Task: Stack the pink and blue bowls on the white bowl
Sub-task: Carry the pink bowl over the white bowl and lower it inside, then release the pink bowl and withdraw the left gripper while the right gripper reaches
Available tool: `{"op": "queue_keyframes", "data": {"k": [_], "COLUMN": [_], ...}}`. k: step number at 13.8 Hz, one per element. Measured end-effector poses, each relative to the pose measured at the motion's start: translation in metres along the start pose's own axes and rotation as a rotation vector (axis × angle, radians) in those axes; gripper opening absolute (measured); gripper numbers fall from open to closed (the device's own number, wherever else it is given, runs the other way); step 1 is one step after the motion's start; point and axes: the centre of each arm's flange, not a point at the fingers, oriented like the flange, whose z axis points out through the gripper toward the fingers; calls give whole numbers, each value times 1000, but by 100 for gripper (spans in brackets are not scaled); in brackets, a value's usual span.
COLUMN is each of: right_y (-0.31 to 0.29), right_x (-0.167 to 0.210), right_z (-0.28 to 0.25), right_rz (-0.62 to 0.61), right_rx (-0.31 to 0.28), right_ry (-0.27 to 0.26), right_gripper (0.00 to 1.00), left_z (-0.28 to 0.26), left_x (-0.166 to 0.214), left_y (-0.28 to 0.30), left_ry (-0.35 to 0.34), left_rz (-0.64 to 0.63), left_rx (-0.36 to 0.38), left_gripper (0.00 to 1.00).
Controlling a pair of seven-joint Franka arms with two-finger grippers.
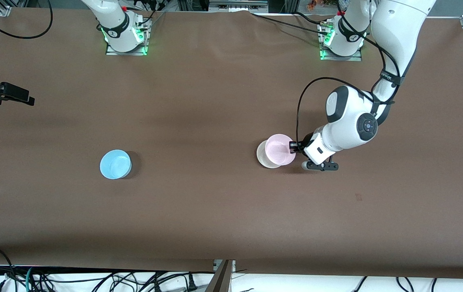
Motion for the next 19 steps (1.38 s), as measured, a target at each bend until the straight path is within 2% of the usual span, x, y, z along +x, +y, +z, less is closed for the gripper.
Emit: {"op": "queue_keyframes", "data": {"k": [13,17,19], "right_y": [0,0,0], "right_x": [0,0,0], "right_z": [0,0,0], "right_rz": [0,0,0], "right_rx": [0,0,0], "right_ry": [0,0,0], "right_gripper": [99,99,99], "left_z": [29,37,38], "left_x": [-6,-5,-5], "left_y": [13,10,11], "left_ry": [-9,6,9], "left_rz": [-15,-22,-37], "left_rx": [12,80,83], "left_gripper": [3,3,3]}}
